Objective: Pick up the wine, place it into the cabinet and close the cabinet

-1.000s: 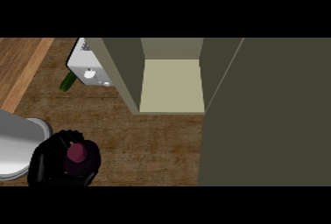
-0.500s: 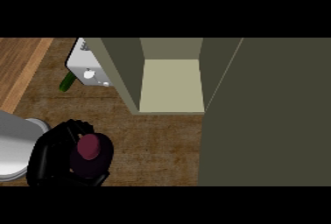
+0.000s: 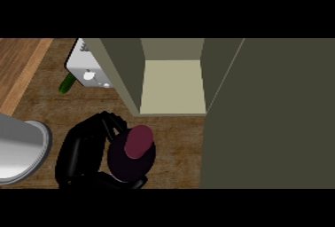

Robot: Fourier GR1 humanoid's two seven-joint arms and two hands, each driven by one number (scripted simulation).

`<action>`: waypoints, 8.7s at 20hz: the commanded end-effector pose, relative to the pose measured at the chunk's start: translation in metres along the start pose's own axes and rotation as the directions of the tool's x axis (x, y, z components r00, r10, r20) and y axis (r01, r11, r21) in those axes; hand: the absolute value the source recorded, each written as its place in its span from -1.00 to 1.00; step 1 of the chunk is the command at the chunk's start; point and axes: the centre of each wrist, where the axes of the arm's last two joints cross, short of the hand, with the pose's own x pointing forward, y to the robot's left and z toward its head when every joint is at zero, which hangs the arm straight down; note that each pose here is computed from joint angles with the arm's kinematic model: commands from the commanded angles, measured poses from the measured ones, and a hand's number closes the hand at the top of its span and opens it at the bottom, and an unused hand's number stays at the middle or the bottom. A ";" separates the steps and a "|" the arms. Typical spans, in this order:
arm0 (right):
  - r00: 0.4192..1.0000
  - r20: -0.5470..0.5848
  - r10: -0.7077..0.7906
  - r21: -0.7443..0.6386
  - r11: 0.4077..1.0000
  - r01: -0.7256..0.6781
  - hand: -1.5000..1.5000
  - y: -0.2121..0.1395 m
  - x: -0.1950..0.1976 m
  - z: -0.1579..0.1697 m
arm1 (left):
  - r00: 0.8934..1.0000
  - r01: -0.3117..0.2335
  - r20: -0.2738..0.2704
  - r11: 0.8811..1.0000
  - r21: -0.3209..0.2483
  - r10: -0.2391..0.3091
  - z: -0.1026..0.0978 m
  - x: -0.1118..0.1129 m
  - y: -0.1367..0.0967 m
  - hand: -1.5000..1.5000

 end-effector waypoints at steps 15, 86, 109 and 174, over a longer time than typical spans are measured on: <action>0.999 0.041 -0.024 0.046 0.999 0.022 -1.00 0.004 0.018 0.028 | 1.000 0.022 0.014 0.999 0.045 -0.022 -0.056 0.016 -0.097 1.00; 0.998 0.052 -0.033 0.048 0.998 0.030 -1.00 -0.001 0.008 0.027 | 0.965 0.260 -0.035 0.923 0.282 -0.261 -0.177 -0.108 -0.039 1.00; 0.996 0.073 -0.058 0.072 0.996 0.053 -1.00 0.013 0.003 0.012 | 0.992 0.126 -0.070 0.912 0.390 -0.107 -0.182 -0.128 -0.011 1.00; 0.996 0.055 -0.065 0.109 0.992 0.058 -1.00 0.019 0.006 0.004 | 0.992 0.126 -0.048 0.941 0.314 -0.117 -0.139 -0.165 0.011 -1.00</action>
